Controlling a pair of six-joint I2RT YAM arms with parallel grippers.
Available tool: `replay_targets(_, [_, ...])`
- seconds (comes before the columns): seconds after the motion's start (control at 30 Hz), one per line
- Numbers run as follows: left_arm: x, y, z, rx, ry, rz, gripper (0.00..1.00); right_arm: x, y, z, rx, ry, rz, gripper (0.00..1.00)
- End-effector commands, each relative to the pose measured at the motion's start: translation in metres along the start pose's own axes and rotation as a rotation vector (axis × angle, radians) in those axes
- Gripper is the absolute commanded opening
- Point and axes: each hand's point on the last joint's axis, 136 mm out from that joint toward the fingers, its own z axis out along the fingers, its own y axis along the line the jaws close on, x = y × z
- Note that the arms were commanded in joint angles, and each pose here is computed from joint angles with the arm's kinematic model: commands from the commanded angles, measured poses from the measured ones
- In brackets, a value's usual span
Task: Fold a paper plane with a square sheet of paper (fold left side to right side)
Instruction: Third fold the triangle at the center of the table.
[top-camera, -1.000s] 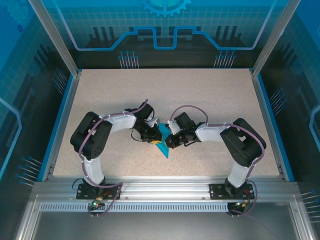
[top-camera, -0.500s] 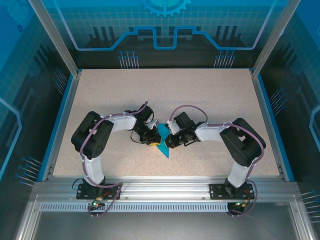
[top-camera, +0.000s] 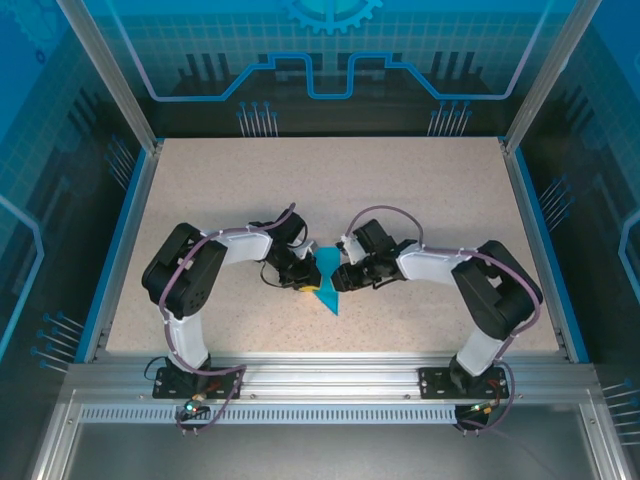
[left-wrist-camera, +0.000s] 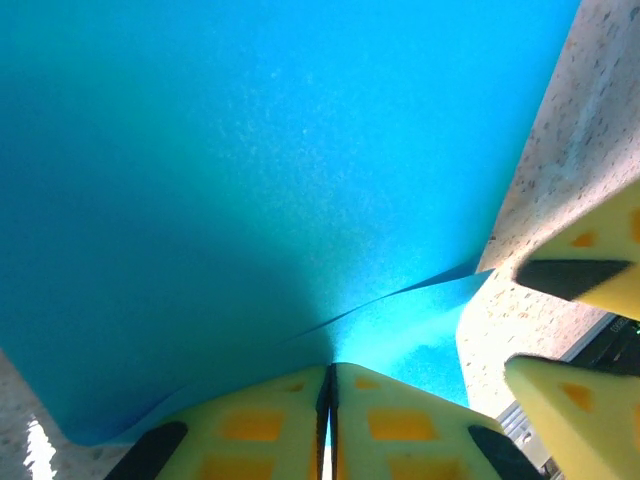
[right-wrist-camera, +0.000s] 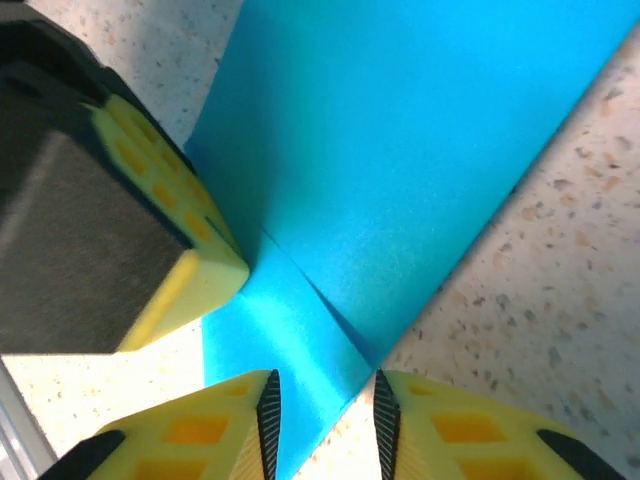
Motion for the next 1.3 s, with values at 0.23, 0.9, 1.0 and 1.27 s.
replay_targets(0.23, [0.026, 0.048, 0.018, -0.172, 0.070, -0.067, 0.13, 0.028, 0.040, -0.019, -0.067, 0.093, 0.169, 0.08])
replay_targets(0.9, [0.024, 0.046, 0.019, -0.176, 0.073, -0.057, 0.13, 0.028, 0.049, 0.027, -0.012, 0.184, 0.248, 0.02])
replay_targets(1.0, [0.023, 0.047, 0.020, -0.180, 0.073, -0.056, 0.13, 0.034, 0.045, 0.028, 0.007, 0.201, 0.252, 0.02])
replay_targets(1.27, [0.023, 0.047, 0.020, -0.181, 0.074, -0.055, 0.13, 0.042, 0.035, 0.029, 0.062, 0.234, 0.250, 0.02])
